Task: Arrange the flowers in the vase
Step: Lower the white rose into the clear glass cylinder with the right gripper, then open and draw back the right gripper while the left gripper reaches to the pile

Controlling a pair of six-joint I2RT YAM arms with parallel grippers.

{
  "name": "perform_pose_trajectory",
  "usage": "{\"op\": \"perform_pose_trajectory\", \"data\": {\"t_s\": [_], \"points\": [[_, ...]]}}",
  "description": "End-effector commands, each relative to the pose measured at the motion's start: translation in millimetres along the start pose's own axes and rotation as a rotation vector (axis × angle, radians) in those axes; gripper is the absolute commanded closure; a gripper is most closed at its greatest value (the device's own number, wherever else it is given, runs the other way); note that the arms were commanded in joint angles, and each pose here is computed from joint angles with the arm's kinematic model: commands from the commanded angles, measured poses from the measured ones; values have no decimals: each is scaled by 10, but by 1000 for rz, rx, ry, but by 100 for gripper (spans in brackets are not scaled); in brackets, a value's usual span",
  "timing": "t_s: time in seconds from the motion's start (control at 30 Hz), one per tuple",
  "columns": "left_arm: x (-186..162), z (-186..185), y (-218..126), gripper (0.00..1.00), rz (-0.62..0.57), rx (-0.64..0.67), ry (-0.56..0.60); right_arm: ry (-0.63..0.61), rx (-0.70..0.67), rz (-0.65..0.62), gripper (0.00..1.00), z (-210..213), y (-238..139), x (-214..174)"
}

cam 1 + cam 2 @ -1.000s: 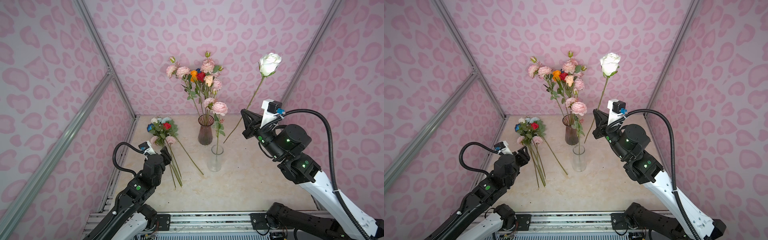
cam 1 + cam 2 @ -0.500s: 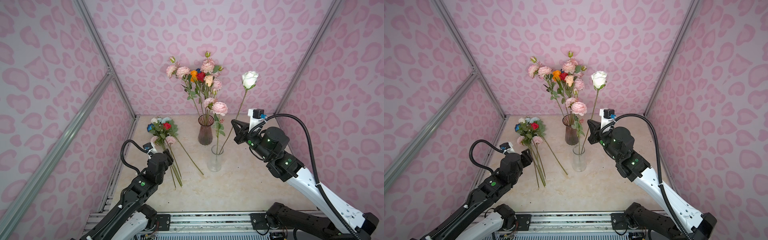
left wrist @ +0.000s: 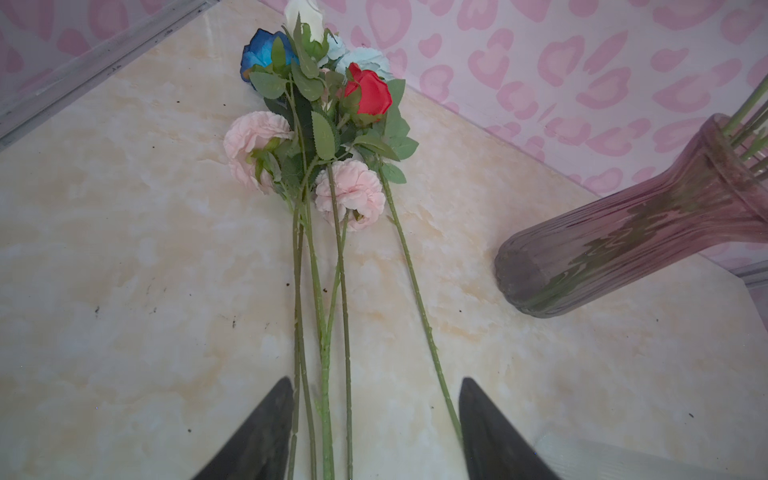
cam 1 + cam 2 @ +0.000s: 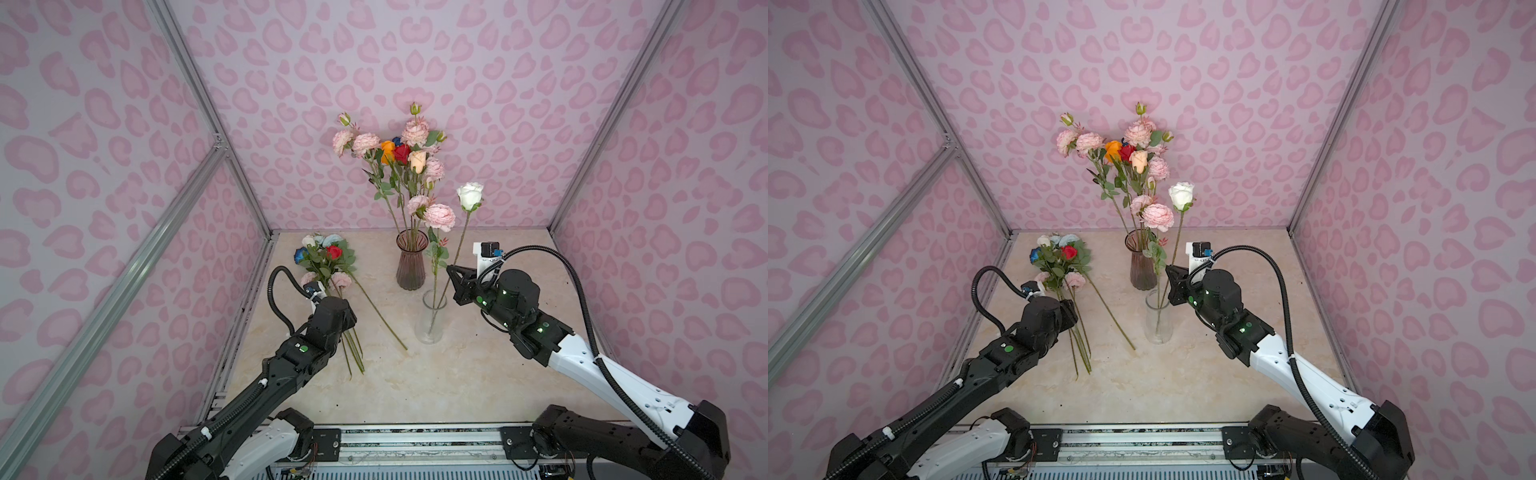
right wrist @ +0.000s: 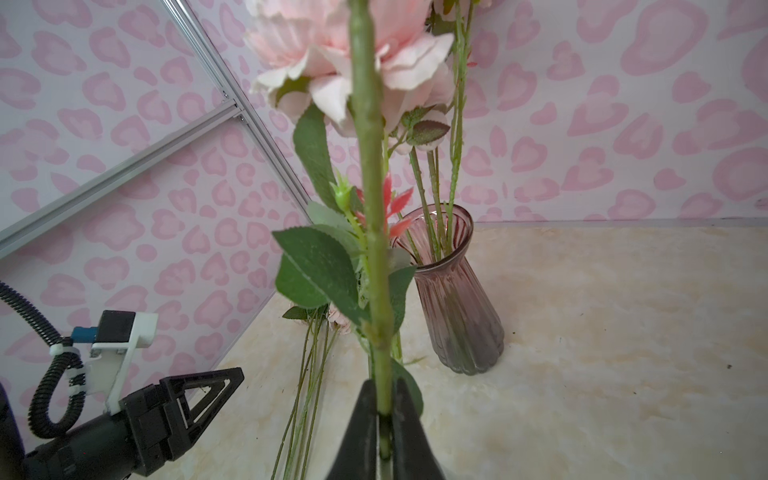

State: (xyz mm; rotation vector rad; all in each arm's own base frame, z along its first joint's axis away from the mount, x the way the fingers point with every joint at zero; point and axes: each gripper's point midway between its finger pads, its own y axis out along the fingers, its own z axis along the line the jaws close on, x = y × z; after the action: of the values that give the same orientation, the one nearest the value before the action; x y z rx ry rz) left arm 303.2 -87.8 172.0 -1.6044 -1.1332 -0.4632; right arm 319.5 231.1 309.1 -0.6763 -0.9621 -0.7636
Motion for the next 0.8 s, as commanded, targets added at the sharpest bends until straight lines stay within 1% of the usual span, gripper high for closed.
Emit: {"op": "perform_pose_trajectory", "data": {"t_s": [0.0, 0.17, 0.23, 0.4, 0.67, 0.77], "points": [[26, -45, 26, 35, -10, -15, -3, 23, 27, -39, 83, 40, -12, 53], [-11, -68, 82, 36, 8, -10, 2, 27, 25, -28, 80, 18, -25, 0], [-23, -77, 101, 36, 12, -10, 2, 27, 30, -24, 81, 22, -39, -15], [-37, -70, 164, 35, 16, 7, 12, 19, 28, -29, 78, 37, -137, 29], [-73, -56, 483, 37, 80, 89, 30, 8, 11, -51, 72, 19, -342, 105], [-53, 28, 610, 40, 106, 143, 16, -8, -1, -54, 72, 10, -412, 115]]}}
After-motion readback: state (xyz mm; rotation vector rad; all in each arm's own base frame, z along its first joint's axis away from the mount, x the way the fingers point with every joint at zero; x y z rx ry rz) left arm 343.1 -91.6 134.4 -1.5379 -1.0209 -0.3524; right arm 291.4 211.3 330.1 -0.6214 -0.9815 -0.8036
